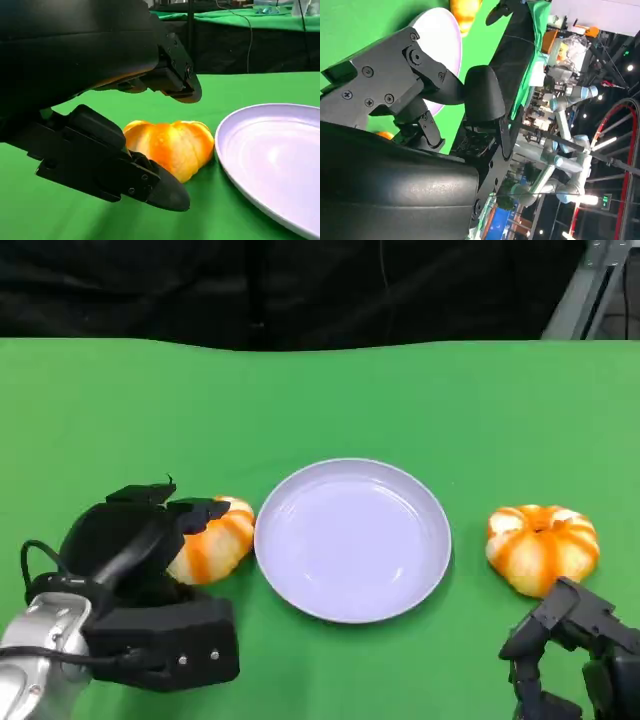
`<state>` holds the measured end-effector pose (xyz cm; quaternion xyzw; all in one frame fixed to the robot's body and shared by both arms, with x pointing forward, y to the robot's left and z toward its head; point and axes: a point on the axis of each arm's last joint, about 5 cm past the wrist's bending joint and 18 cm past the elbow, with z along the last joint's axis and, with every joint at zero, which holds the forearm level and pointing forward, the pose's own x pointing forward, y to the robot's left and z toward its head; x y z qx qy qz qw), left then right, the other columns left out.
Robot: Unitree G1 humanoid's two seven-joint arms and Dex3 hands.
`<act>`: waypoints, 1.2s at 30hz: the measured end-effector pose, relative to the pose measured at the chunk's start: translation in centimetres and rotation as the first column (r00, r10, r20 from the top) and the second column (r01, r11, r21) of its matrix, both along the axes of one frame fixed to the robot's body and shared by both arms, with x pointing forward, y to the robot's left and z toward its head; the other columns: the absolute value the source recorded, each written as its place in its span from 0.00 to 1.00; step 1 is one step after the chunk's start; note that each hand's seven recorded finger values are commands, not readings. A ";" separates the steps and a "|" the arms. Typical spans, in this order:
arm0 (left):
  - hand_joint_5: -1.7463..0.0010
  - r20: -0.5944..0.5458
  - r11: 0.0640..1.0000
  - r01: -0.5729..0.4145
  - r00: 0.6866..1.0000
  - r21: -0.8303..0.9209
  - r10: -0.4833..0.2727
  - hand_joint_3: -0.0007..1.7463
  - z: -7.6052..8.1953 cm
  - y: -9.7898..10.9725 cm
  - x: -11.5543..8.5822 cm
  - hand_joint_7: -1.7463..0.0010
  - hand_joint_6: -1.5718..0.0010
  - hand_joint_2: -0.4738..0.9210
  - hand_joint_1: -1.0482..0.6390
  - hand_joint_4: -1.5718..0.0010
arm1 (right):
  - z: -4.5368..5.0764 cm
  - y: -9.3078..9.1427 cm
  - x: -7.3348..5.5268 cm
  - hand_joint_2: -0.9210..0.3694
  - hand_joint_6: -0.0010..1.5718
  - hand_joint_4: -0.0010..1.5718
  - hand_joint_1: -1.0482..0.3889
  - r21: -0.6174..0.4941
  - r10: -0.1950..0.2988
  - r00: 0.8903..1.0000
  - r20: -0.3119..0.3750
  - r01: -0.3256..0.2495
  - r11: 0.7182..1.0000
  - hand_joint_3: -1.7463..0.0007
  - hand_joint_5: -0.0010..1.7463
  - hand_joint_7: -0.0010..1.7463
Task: Grasp the bread from the table and place it into the plate.
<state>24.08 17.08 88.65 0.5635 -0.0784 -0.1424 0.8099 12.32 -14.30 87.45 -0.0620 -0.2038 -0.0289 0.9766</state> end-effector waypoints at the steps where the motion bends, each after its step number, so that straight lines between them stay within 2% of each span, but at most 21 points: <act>1: 0.97 -0.014 1.000 -0.004 1.000 0.005 0.004 0.00 -0.2 -0.2 0.4 1.00 0.69 0.96 0.13 0.83 | 0.00 0.0 0.0 0.31 0.48 0.53 0.64 -0.001 0.000 1.000 0.000 0.000 1.000 0.31 1.00 0.86; 5: 0.97 -0.068 0.999 -0.037 0.997 0.032 0.039 0.00 -0.9 -0.5 1.5 1.00 0.69 0.97 0.13 0.83 | -0.01 0.0 -0.1 0.31 0.48 0.53 0.64 -0.001 0.001 1.000 -0.003 -0.001 1.000 0.31 1.00 0.86; 10: 0.98 -0.054 0.999 -0.029 0.998 0.026 0.031 0.00 -0.8 -0.9 1.9 1.00 0.69 0.97 0.13 0.83 | 0.03 0.0 -0.1 0.31 0.48 0.53 0.64 -0.001 0.001 1.000 -0.002 -0.001 1.000 0.31 1.00 0.86; 18: 0.98 -0.061 0.996 -0.062 0.996 0.064 0.066 0.00 -2.3 -0.8 2.5 0.99 0.67 0.98 0.11 0.81 | 0.04 0.1 -0.1 0.31 0.48 0.53 0.64 0.003 0.000 1.000 -0.004 0.000 1.000 0.31 1.00 0.86; 23: 0.98 -0.039 0.996 -0.060 0.997 0.069 0.063 0.00 -2.3 -1.2 3.0 1.00 0.67 0.98 0.11 0.80 | 0.03 0.1 -0.2 0.31 0.48 0.53 0.64 0.003 0.000 1.000 -0.005 0.000 1.000 0.31 1.00 0.86; 31: 0.98 -0.089 0.995 -0.059 0.994 0.084 0.067 0.00 -3.5 -1.5 2.8 1.00 0.66 0.99 0.12 0.79 | 0.06 0.2 -0.2 0.30 0.48 0.54 0.64 -0.011 -0.006 1.000 -0.004 0.005 1.000 0.32 1.00 0.87; 36: 0.99 -0.088 0.994 -0.060 0.994 0.090 0.068 0.00 -3.6 -1.7 3.0 1.00 0.66 0.99 0.13 0.78 | 0.09 0.2 -0.2 0.30 0.48 0.53 0.64 -0.009 -0.007 1.000 -0.007 0.007 1.000 0.32 1.00 0.87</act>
